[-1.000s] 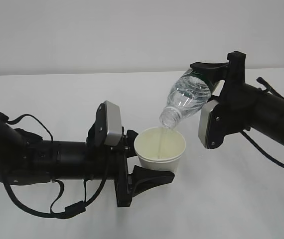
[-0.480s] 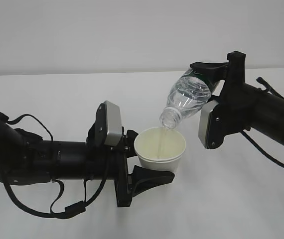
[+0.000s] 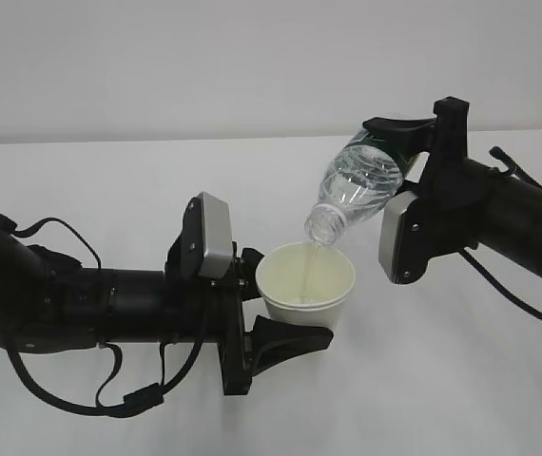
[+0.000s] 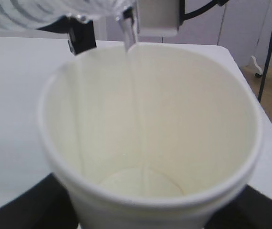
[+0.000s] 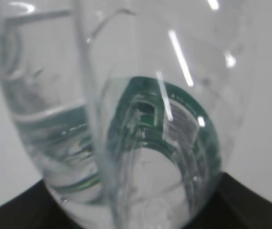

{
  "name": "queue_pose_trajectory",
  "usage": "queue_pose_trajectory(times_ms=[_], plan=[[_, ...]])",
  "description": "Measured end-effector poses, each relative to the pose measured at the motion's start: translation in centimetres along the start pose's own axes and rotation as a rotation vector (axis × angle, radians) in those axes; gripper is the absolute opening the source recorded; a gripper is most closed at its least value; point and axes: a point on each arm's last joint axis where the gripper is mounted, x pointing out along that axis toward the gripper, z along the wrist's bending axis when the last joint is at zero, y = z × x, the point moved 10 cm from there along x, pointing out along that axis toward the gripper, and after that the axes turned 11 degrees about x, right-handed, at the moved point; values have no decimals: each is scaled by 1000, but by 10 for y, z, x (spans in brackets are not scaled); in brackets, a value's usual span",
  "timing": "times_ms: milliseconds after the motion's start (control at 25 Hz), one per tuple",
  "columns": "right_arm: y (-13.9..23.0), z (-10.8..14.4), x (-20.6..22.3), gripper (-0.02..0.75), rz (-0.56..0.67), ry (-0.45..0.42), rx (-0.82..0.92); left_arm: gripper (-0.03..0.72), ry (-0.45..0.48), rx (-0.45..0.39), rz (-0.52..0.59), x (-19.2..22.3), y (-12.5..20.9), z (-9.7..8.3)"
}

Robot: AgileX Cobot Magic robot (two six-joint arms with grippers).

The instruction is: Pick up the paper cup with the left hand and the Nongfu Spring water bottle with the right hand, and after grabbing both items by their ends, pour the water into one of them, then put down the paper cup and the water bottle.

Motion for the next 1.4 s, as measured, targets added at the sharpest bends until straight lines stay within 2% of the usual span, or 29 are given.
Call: queue_pose_trajectory(times_ms=[1400], plan=[[-1,-5,0,457,-8,24,1,484,-19,-9,-3,0,0,4]])
